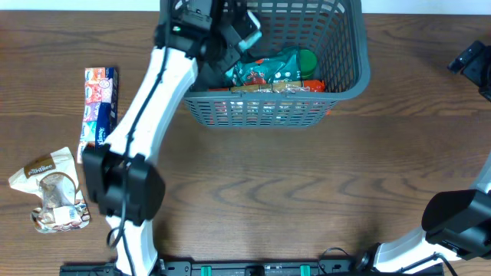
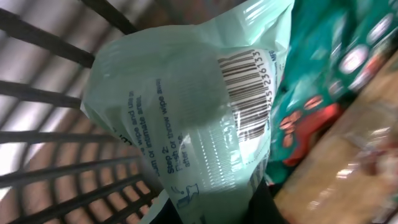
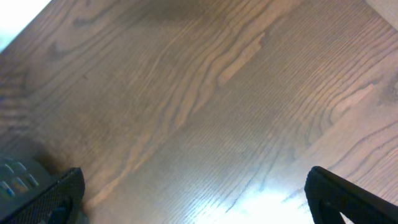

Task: Pack container
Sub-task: 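Release the mint-green packet into the basket and withdraw left, then lower the left gripper onto the blue tissue box and grasp it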

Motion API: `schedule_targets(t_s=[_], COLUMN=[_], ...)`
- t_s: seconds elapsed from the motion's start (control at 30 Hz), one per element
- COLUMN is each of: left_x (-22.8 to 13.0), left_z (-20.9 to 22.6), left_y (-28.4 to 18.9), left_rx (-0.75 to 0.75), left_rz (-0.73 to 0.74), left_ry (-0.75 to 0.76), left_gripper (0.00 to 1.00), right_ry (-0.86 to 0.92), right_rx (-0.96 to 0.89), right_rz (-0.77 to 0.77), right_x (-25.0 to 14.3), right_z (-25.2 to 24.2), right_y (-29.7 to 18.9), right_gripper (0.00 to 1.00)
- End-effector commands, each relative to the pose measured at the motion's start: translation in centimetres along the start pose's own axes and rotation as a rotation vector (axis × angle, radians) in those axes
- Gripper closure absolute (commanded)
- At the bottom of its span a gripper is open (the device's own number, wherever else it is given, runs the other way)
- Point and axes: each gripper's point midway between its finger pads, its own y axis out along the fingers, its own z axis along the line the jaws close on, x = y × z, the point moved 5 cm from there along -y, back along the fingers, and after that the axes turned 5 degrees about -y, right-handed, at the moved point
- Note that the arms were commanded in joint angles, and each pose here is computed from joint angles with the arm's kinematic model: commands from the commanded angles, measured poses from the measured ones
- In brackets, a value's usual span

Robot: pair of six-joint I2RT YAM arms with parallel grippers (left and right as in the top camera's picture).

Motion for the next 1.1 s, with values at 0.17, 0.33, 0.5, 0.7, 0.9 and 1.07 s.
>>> schedule_targets(t_s=[0.17, 0.33, 0.5, 0.7, 0.9, 1.07], left_x=[-1.7, -0.5, 2.5, 3.0, -4.3, -12.6], left_z=[1.4, 1.7, 2.8, 4.1, 9.4, 13.1], left_y=[1.1, -1.5, -9.7, -21.7, -27.5, -27.8], left_rx=[0.063, 0.098, 0.22, 0.461, 0.69, 0.734], left_rz=[0.092, 0.04, -0.118, -0.261, -0.185, -0.04], left_ry=[0.045, 0.05, 0.054, 0.012, -0.423, -0.817], left_gripper=[0.31, 0.22, 0.15, 0.05, 0.01, 0.01], right_ry=[-0.027, -0.036, -0.044, -0.046, -0.053, -0.071], right_rx=[-0.003, -0.002, -0.002, 0.006, 0.007, 0.007], right_rz=[0.025, 0.025, 0.026, 0.03, 0.03, 0.027], right_x=[-0.4, -0.4, -0.4, -0.4, -0.4, -0.4], right_z=[-0.1, -0.1, -0.1, 0.0, 0.0, 0.0], right_y=[0.5, 0.5, 0.5, 0.5, 0.5, 0.5], right_gripper=[0.01, 0.01, 0.01, 0.01, 0.01, 0.01])
